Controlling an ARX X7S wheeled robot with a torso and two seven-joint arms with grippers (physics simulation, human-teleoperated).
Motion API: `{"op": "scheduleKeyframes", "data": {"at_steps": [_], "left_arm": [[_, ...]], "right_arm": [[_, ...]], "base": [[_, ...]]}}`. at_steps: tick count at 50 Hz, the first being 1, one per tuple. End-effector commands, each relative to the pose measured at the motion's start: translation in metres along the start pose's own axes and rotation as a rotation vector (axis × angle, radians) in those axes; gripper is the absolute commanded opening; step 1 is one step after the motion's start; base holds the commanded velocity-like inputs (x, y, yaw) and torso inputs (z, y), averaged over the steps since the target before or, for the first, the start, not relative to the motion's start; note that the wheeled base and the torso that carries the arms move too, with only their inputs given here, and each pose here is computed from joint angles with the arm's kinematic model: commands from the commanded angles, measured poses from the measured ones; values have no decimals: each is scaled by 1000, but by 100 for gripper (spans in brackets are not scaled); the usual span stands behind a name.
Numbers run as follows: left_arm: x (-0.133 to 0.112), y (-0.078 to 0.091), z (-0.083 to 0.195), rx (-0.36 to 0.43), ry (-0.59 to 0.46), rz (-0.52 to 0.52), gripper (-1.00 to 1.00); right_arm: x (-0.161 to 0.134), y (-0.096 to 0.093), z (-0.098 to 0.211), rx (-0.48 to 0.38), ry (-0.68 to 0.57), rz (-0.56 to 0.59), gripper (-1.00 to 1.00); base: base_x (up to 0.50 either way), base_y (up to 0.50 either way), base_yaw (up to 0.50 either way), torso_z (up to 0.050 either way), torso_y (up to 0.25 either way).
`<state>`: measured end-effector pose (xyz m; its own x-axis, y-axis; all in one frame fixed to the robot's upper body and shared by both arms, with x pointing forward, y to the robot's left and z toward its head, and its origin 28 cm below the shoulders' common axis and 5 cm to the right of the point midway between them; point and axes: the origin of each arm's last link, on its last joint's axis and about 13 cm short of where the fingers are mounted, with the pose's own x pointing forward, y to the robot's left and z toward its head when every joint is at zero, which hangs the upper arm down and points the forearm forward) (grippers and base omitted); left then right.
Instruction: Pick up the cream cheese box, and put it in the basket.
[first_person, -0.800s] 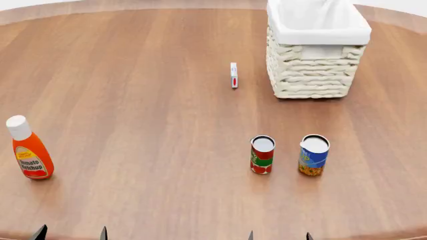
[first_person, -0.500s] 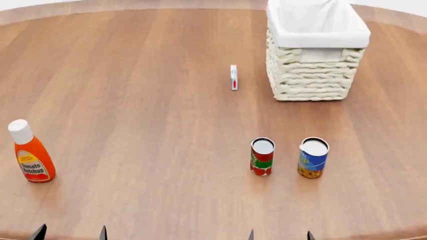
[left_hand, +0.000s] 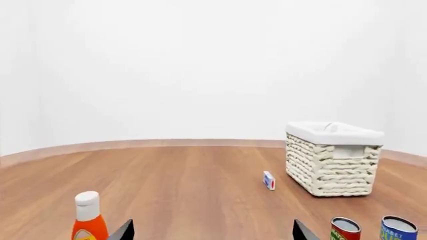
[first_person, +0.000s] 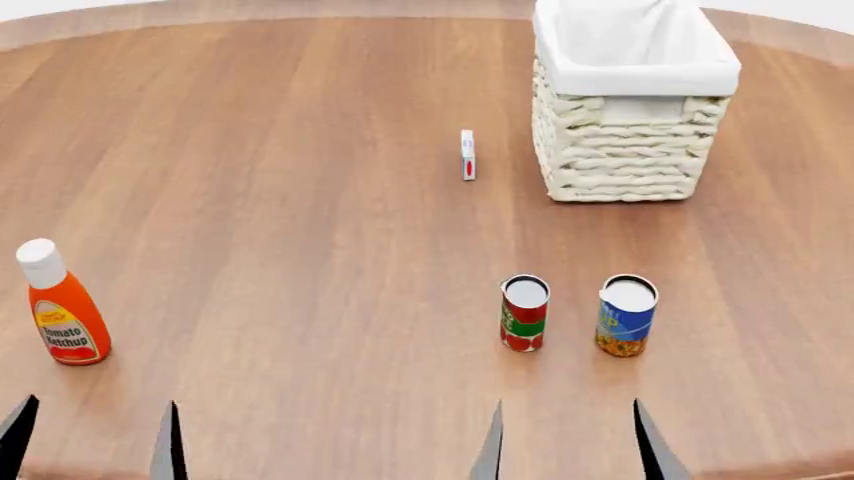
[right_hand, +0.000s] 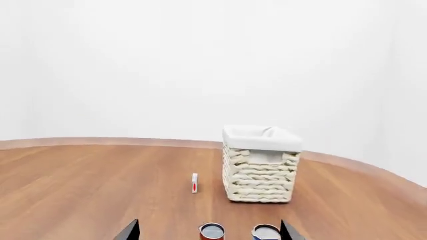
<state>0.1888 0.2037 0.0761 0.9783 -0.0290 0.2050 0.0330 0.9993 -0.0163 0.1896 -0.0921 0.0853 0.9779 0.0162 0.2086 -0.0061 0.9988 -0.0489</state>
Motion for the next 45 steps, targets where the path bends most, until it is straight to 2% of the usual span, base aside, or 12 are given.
{"op": "scheduleKeyframes", "data": {"at_steps": [1,10,29,45], "left_arm": [[-11,-1,40,-16,-129,-12,100],[-19,-1,62,-36,-202,-13,100],[-21,-2,66,-26,-230,-18,100],[-21,-3,65,-20,-229,-23,100]], "right_arm": [[-11,2,35,-13,-109,19,100],[-19,3,55,-48,-179,30,100],[-22,4,63,-35,-216,31,100],[-21,4,61,-57,-211,37,100]], "base": [[0,0,0,0,0],[0,0,0,0,0],[0,0,0,0,0],[0,32,0,0,0]]}}
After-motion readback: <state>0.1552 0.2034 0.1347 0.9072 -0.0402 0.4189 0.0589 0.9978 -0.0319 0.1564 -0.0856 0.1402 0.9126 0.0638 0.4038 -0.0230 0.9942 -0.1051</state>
